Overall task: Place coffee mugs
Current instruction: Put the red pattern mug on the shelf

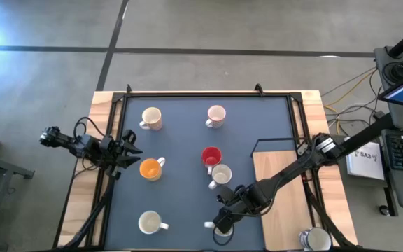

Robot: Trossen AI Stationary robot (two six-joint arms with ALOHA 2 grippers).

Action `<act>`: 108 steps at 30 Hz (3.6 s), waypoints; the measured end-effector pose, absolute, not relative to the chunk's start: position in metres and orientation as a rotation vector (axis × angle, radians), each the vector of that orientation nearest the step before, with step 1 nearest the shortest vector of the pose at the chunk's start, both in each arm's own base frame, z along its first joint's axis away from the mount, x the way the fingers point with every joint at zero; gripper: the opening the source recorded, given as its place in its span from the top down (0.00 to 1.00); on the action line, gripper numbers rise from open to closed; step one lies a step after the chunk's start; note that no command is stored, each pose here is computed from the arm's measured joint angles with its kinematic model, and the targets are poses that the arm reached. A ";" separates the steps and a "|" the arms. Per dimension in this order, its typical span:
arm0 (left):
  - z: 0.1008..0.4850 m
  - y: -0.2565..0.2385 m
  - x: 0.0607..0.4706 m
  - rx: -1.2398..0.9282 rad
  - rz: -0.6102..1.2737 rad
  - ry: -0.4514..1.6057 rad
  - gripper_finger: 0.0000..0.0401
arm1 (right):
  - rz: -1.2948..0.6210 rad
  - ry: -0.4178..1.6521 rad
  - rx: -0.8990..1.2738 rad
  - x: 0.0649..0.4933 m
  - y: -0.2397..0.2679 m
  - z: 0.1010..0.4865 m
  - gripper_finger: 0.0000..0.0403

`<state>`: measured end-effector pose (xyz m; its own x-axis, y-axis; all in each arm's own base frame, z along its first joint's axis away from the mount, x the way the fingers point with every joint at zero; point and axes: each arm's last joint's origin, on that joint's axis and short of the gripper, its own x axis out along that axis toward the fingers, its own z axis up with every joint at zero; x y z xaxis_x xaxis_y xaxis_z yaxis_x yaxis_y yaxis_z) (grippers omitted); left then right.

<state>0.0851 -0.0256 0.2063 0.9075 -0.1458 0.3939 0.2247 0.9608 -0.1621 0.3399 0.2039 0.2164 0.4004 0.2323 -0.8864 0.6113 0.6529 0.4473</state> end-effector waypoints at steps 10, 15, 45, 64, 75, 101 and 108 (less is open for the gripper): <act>0.206 -0.026 0.085 -0.207 -0.192 -0.388 0.76 | -0.217 1.252 0.856 0.339 0.206 0.212 0.92; 0.206 -0.026 0.085 -0.206 -0.192 -0.388 0.76 | -0.109 1.350 0.844 0.335 0.208 0.214 0.96; 0.206 -0.026 0.085 -0.207 -0.192 -0.389 0.76 | 0.230 1.542 0.044 0.221 0.205 0.286 0.97; 0.206 -0.026 0.085 -0.207 -0.192 -0.389 0.76 | 0.375 1.532 -0.139 0.179 0.245 0.282 0.94; 0.206 -0.026 0.085 -0.207 -0.193 -0.389 0.76 | 0.415 1.543 -0.182 0.180 0.260 0.267 0.93; 0.206 -0.026 0.085 -0.207 -0.193 -0.389 0.76 | 0.464 1.478 -0.139 0.185 0.267 0.268 0.89; 0.206 -0.026 0.085 -0.207 -0.193 -0.389 0.76 | 0.474 1.463 -0.132 0.186 0.268 0.268 0.89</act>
<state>0.0851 -0.0256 0.2063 0.9077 -0.1458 0.3936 0.2247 0.9608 -0.1623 0.1864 0.2678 0.2679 0.0342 0.2281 -0.9730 -0.3862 0.9010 0.1977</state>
